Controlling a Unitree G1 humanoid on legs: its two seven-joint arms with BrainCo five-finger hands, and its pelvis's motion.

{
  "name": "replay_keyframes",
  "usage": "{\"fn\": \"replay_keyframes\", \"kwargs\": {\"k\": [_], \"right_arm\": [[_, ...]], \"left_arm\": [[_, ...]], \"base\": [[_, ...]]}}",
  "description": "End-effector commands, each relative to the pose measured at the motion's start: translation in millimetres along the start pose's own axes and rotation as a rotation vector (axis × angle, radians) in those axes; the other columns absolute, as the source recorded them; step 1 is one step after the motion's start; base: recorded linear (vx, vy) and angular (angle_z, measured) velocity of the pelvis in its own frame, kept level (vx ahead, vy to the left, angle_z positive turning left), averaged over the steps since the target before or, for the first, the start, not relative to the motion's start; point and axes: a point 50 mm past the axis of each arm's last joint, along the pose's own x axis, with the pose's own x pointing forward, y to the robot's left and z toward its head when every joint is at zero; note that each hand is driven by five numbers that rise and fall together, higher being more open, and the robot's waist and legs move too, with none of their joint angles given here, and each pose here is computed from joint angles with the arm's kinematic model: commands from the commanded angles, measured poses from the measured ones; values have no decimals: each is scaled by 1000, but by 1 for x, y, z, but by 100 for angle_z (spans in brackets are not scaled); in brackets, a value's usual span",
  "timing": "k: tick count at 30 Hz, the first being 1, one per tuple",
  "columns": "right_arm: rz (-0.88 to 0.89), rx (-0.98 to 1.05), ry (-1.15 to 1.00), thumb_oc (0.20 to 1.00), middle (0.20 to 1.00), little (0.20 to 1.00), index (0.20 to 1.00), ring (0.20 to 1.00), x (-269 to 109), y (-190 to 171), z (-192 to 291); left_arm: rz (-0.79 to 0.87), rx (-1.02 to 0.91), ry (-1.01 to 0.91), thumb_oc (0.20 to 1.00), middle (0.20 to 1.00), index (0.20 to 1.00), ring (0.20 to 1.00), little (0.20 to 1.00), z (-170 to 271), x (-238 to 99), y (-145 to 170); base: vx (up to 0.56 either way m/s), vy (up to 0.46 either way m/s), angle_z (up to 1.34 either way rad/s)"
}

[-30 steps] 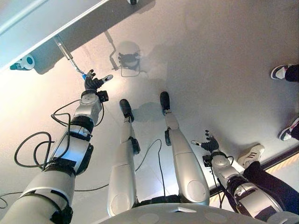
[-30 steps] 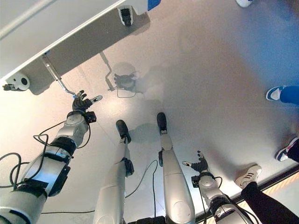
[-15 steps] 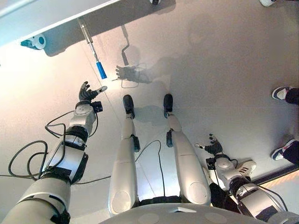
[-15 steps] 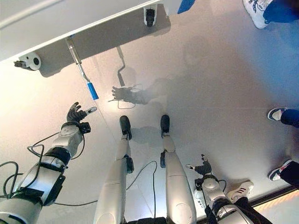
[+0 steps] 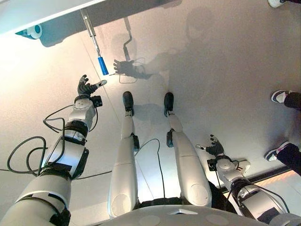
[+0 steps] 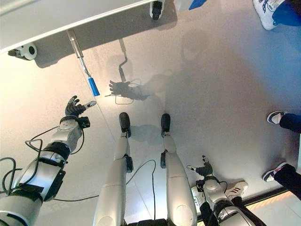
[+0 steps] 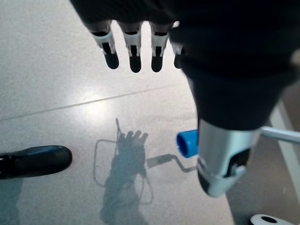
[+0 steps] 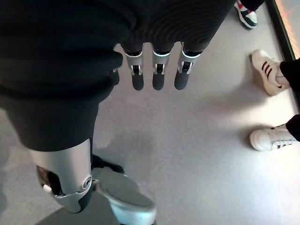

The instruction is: Raise the hospital bed

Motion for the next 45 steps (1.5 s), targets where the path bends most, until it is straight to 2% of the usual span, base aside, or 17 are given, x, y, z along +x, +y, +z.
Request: {"fn": "replay_keyframes", "kwargs": {"k": [1,9,30,42,44,45], "right_arm": [[-11,38,24,1000,1000,1000,1000,1000,-2,0,-5],[-5,42,4,1000,1000,1000,1000,1000,-2,2,-2],[-6,31,-10,1000,1000,1000,1000,1000,-6,-2,-7],[-5,49,-2,1000,1000,1000,1000,1000,-8,-2,-11],[-4,53,4,1000,1000,1000,1000,1000,-9,-1,-15],[-3,55,5,1000,1000,1000,1000,1000,-10,-1,-15]], "left_arm": [[89,23,-67,1000,1000,1000,1000,1000,31,9,26],[97,-11,-96,1000,1000,1000,1000,1000,47,11,28],[9,-95,-178,1000,1000,1000,1000,1000,82,12,1],[59,-92,-220,1000,1000,1000,1000,1000,108,14,13],[46,-126,-232,200,200,200,200,200,112,13,7],[47,-133,-235,200,200,200,200,200,113,13,6]], "base": [[61,25,-1],[29,14,-7],[7,-3,-4],[0,0,0],[0,0,0],[0,0,0]]}}
